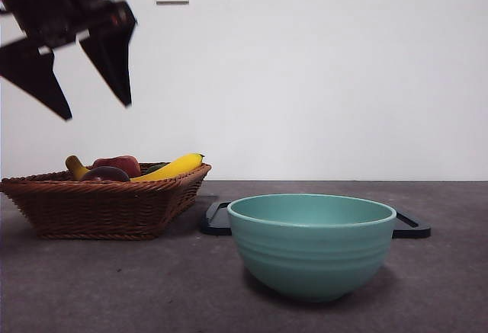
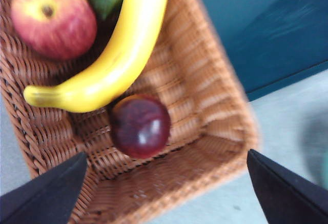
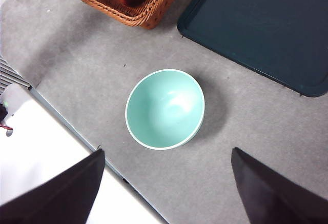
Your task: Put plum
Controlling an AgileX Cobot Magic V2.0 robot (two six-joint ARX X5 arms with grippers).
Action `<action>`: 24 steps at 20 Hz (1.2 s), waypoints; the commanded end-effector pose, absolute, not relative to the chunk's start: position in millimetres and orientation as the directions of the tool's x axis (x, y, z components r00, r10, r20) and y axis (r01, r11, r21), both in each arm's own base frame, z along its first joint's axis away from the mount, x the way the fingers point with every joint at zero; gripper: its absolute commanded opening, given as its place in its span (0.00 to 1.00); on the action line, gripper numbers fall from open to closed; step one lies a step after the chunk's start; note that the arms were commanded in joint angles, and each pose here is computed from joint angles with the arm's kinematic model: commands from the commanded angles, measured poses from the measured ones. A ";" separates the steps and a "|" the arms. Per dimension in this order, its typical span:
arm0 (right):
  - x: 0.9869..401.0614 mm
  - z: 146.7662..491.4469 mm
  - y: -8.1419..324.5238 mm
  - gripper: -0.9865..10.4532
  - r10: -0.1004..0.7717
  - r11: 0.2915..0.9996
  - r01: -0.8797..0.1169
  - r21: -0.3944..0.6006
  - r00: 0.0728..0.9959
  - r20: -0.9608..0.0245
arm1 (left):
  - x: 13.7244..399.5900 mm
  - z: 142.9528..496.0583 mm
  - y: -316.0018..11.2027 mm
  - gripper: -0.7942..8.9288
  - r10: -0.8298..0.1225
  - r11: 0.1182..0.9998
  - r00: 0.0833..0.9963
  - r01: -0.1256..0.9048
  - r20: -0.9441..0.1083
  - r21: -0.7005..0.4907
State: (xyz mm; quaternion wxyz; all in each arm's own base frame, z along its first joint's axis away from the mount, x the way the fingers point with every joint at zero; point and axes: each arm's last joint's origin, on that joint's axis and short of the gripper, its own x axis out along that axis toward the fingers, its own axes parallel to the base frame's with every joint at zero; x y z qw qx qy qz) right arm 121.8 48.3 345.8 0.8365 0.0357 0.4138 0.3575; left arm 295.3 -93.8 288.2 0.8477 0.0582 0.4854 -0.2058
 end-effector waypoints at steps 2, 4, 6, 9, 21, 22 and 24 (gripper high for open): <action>123.3 351.8 49.2 0.43 0.633 0.740 -0.572 0.354 0.414 -0.653 | 315.1 270.4 -101.1 0.59 -0.262 0.907 0.435 0.415 -0.861 -0.067; 123.3 351.8 49.2 0.43 0.634 0.740 -0.572 0.355 0.414 -0.653 | 323.0 258.2 -103.6 0.59 -0.257 0.904 0.417 0.423 -0.872 -0.064; 123.3 351.8 49.2 0.43 0.634 0.740 -0.572 0.355 0.414 -0.653 | 329.4 246.6 -105.9 0.59 -0.251 0.904 0.396 0.422 -0.883 -0.067; 123.3 351.8 49.2 0.43 0.634 0.740 -0.572 0.355 0.414 -0.653 | 337.3 228.5 -108.7 0.59 -0.237 0.904 0.357 0.422 -0.904 -0.071; 123.6 352.0 49.3 0.43 0.634 0.739 -0.573 0.353 0.417 -0.651 | 348.0 202.9 -113.2 0.47 -0.207 0.909 0.321 0.412 -0.924 -0.060; 123.7 352.1 49.3 0.43 0.634 0.739 -0.574 0.352 0.418 -0.650 | 347.7 202.9 -113.7 0.41 -0.207 0.908 0.320 0.414 -0.925 -0.060; 123.8 352.2 49.4 0.43 0.635 0.739 -0.574 0.352 0.419 -0.649 | 347.1 202.8 -115.3 0.34 -0.209 0.906 0.318 0.418 -0.925 -0.061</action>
